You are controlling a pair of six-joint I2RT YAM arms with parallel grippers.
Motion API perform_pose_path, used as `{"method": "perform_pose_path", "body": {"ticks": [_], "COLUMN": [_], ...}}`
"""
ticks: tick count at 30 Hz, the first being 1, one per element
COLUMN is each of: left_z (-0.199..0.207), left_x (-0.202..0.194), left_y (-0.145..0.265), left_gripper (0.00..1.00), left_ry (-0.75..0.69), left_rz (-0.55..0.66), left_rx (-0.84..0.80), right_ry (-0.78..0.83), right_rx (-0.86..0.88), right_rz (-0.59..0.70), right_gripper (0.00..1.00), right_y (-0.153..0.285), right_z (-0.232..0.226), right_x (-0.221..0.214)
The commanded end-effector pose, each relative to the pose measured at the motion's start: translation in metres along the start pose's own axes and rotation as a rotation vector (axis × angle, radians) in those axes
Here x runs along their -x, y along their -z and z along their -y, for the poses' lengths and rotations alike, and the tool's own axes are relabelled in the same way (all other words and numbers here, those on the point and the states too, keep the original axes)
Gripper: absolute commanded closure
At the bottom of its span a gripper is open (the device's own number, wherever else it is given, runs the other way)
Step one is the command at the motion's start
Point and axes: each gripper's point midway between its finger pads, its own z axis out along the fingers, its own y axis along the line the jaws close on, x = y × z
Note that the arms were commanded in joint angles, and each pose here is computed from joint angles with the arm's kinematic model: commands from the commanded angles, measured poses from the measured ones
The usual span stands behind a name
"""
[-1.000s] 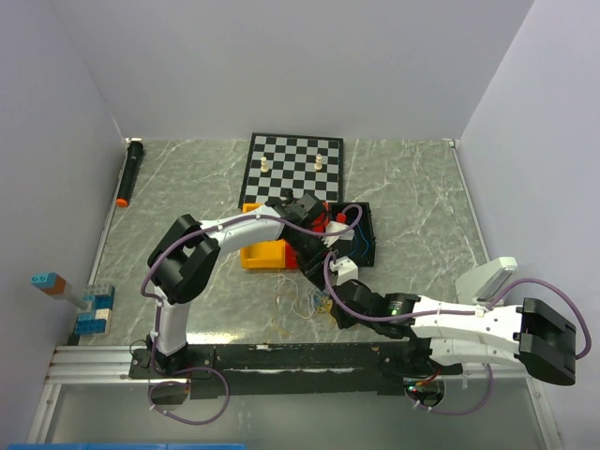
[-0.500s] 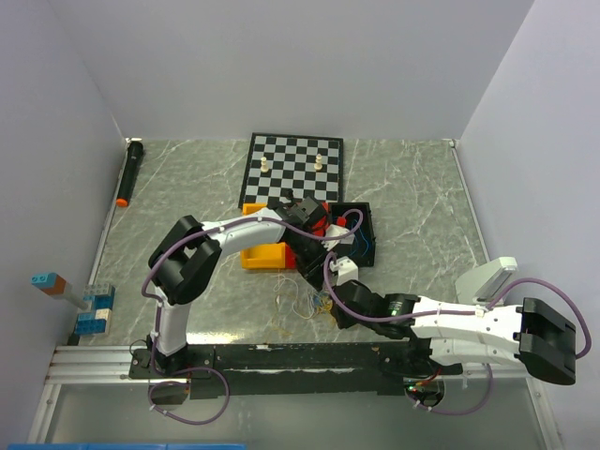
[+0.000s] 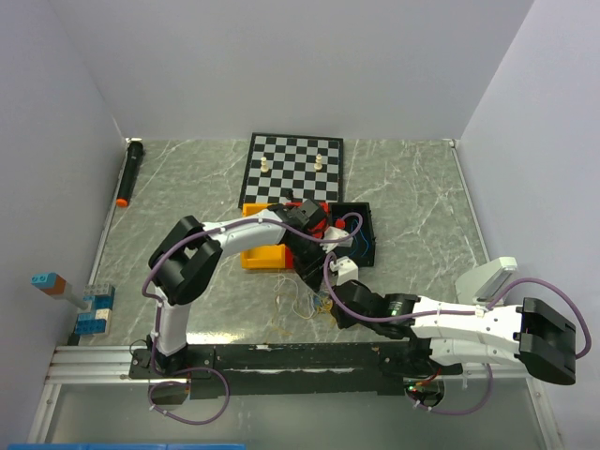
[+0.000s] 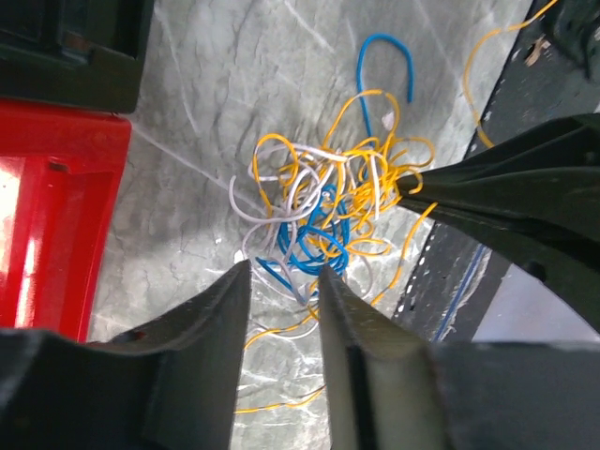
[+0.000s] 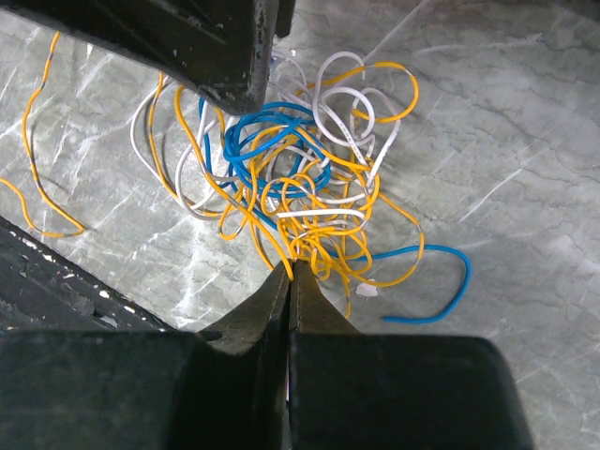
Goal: Untangle the cables
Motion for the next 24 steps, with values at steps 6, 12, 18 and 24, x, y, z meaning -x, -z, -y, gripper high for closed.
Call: {"method": "perform_pose_path", "body": {"ticks": [6,12,18,24], "left_z": [0.006,0.010,0.016,0.016], "left_x": [0.006,0.015,0.015,0.016], "left_y": [0.010,0.019,0.027,0.042], "left_gripper": [0.77,0.82,0.93,0.99], "left_ry": [-0.066,-0.075,-0.072,-0.052], "left_rz": [0.028,0.053,0.065,0.091], "left_rx": [0.036,0.042,0.024,0.021], "right_ry": [-0.016,-0.013,-0.014,-0.022], "right_rx": [0.022,0.024,0.017,0.016], "right_rz": [0.053,0.049,0.047,0.043], "right_gripper": [1.00,1.00,1.00,1.00], "right_y": [0.004,0.004,0.005,0.005], "right_z": [-0.010,-0.012,-0.010,-0.010], "right_x": [0.017,0.018,0.017,0.016]}}
